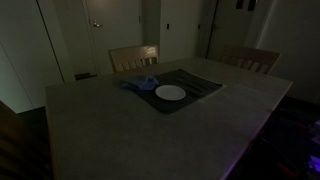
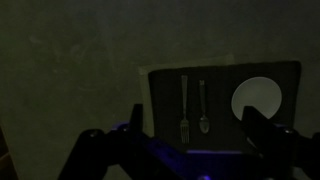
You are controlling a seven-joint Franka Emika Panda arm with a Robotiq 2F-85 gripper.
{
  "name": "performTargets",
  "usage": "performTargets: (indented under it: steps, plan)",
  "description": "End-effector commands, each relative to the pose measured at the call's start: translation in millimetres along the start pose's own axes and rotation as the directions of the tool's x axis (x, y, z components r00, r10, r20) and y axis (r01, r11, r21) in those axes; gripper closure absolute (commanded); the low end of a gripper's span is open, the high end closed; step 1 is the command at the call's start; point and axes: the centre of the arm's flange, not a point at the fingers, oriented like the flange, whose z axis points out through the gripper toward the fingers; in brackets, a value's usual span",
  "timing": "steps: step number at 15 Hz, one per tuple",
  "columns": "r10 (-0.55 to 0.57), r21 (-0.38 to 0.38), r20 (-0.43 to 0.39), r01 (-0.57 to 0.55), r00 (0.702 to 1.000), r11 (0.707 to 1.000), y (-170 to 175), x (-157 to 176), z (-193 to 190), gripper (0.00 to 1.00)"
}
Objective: Move the plate to the left
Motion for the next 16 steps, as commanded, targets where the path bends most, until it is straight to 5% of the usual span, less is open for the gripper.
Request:
performTargets:
  steps: [1, 10, 16]
  plan:
    - [-0.034, -0.029, 0.029, 0.035, 0.999, 0.999, -12.0, 23.1, 14.5, 0.00]
    - [-0.138, -0.004, 0.092, 0.139, 0.986, 0.990, -50.5, 53.3, 55.3, 0.00]
    - [-0.122, -0.017, 0.084, 0.124, 0.989, 0.992, -53.0, 44.5, 57.8, 0.00]
